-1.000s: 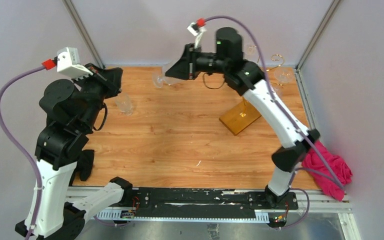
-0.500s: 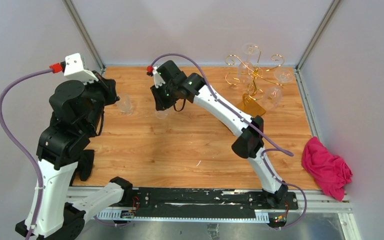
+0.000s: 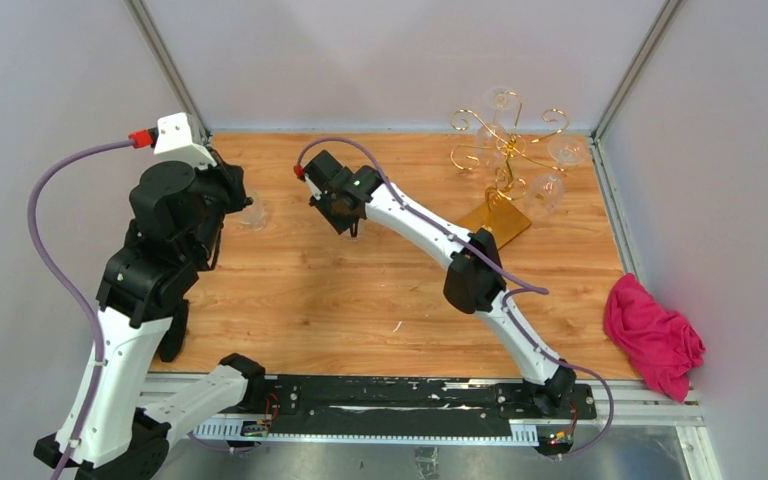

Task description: Take the wine glass off the wine glass rack

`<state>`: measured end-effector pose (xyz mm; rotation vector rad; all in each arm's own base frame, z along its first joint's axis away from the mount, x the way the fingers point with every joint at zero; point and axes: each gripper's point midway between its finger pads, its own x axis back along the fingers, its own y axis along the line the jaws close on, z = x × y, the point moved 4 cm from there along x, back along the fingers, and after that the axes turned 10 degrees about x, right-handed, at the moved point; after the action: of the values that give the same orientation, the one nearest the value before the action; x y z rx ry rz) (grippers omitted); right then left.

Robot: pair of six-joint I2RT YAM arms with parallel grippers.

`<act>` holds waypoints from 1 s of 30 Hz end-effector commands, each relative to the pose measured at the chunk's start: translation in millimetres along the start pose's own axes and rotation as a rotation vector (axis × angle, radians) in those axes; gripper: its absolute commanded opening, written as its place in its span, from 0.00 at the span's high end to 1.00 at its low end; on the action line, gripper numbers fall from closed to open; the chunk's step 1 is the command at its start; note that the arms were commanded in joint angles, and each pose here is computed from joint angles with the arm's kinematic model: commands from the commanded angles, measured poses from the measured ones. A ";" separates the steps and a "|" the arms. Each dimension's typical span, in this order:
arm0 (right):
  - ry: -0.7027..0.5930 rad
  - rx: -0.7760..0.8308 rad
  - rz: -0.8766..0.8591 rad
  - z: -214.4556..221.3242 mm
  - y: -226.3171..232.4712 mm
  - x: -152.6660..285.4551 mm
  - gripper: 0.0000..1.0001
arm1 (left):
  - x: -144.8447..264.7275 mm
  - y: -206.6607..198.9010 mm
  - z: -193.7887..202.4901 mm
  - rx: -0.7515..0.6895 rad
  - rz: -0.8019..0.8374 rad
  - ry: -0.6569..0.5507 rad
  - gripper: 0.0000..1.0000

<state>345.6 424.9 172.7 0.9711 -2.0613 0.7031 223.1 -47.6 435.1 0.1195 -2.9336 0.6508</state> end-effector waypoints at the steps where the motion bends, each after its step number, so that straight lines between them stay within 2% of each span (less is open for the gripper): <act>1: 0.032 0.034 0.055 7.2 -11.7 -13.6 1.00 | -2.7 -2.7 -1.7 0.010 0.022 -0.028 1.00; 18: 0.009 -0.105 0.010 15.9 -46.9 -37.9 1.00 | -8.7 0.9 6.7 -0.002 0.006 -0.026 1.00; 25: 0.022 -0.104 0.022 20.4 -55.2 -36.0 0.99 | -10.7 0.4 7.8 -0.001 0.006 -0.026 1.00; 26: 0.023 -0.103 0.020 20.6 -55.1 -35.5 0.93 | -11.1 -0.2 8.0 0.000 0.008 -0.026 1.00; 28: 0.023 -0.100 0.014 20.4 -53.3 -34.0 0.70 | -12.1 -1.2 8.9 0.000 0.011 -0.020 1.00; 30: 0.018 -0.098 0.014 18.9 -53.5 -30.7 0.61 | -12.6 -1.8 9.0 0.001 0.013 -0.019 1.00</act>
<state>396.3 394.7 127.6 0.8747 -2.0410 0.6251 232.2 -52.3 422.7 0.1063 -2.9386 0.6391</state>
